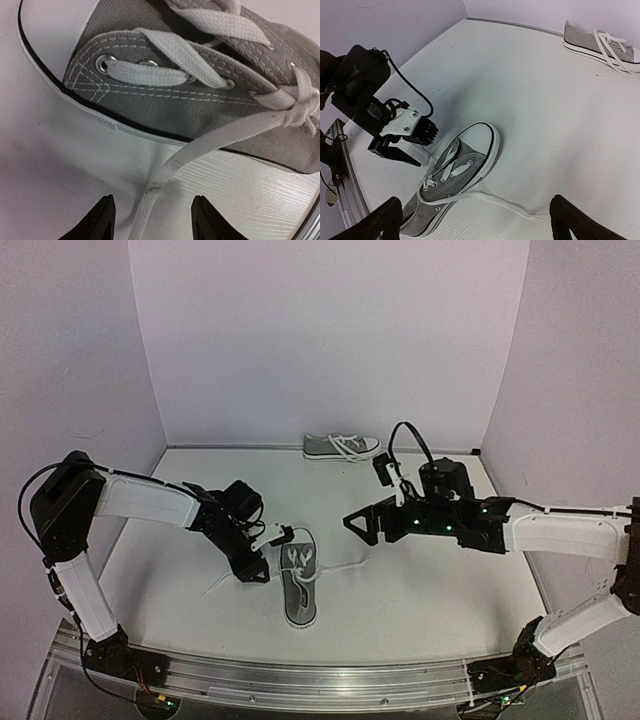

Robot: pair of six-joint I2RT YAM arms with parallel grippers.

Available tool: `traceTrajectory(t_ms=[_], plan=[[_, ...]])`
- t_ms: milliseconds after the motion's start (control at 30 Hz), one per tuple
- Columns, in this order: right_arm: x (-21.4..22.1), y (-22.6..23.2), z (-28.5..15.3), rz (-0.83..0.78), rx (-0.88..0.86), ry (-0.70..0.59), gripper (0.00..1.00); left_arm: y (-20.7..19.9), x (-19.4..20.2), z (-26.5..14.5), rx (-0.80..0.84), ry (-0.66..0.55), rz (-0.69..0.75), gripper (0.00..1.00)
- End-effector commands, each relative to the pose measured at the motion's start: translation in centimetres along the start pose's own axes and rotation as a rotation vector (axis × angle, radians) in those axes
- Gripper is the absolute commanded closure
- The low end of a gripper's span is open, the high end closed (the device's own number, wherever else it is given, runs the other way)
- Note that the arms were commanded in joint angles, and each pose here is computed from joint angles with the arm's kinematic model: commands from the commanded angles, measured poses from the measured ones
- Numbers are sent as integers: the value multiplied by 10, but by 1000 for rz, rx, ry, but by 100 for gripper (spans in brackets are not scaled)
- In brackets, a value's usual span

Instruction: Tie the shoes

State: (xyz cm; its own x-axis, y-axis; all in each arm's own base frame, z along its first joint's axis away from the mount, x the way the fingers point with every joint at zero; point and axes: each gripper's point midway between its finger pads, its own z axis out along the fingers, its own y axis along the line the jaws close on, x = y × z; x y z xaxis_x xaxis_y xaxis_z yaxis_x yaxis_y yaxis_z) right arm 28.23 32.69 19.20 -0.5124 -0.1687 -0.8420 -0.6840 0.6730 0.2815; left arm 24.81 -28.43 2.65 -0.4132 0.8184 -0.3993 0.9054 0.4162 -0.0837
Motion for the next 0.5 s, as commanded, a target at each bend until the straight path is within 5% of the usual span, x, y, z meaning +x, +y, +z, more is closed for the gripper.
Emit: traceTrajectory(t_ms=[0, 467], plan=[[-31, 5, -20, 31, -9, -131, 2, 5, -15, 1, -21, -67, 45, 49], [-25, -6, -24, 44, 42, -125, 2, 1, -10, 21, -8, 12, 115, 60]])
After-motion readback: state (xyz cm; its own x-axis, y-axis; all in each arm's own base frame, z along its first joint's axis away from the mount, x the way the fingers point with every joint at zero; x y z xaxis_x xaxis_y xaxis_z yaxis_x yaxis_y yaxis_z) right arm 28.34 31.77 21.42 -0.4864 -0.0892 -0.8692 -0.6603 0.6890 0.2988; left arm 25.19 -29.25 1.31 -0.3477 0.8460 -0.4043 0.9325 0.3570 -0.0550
